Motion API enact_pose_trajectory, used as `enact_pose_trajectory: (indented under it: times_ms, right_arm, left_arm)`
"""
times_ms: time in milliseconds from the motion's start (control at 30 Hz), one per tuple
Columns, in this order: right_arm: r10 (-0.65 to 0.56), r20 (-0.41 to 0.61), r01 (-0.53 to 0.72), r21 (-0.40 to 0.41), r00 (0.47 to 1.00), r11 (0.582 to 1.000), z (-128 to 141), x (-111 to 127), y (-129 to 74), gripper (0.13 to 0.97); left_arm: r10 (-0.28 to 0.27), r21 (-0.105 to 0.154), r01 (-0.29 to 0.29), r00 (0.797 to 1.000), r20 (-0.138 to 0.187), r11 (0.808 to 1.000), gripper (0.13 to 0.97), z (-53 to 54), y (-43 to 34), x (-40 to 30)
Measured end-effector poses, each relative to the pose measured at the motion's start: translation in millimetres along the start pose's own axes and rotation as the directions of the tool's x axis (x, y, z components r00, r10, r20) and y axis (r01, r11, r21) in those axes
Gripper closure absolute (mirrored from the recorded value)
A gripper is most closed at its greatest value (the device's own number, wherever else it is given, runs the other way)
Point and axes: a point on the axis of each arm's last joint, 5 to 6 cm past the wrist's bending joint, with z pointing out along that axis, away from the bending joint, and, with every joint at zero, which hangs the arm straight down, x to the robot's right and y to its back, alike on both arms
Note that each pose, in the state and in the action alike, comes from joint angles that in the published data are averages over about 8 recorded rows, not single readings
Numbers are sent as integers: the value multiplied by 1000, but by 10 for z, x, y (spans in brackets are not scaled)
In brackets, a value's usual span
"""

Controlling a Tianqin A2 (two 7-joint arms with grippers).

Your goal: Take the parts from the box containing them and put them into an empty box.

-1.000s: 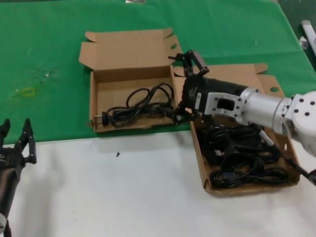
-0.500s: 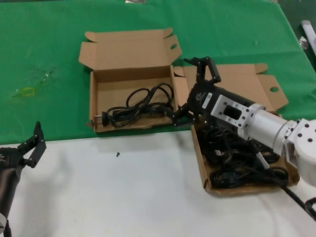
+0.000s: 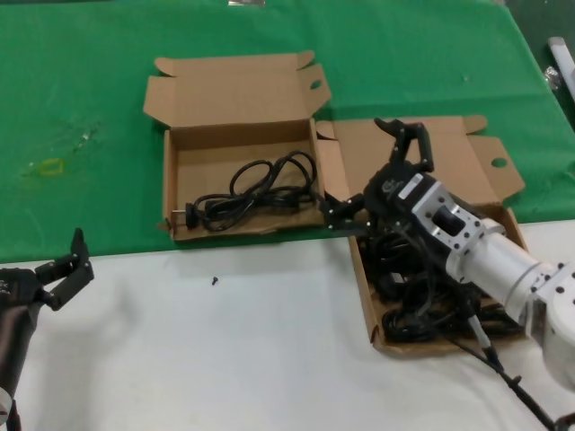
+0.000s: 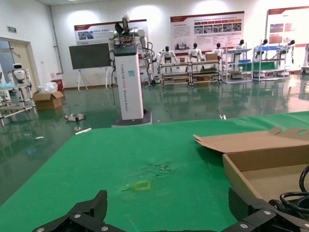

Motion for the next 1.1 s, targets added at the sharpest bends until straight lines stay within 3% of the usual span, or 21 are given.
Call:
enact_pose_trajectory:
  times_ms: [167, 567, 1100]
  right_arm:
    - [83, -53, -83, -15, 995, 996, -116, -67, 49, 130]
    - [268, -191, -279, -34, 944, 960, -420, -210, 159, 130]
    - [444, -361, -483, -22, 820, 875, -823, -350, 268, 130]
  left_arm:
    - [0, 0, 0, 1000, 0, 1000, 213, 0, 0, 0]
    - [0, 0, 0, 1000, 0, 1000, 140, 0, 0, 0]
    - [0, 0, 0, 1000, 0, 1000, 132, 0, 0, 0]
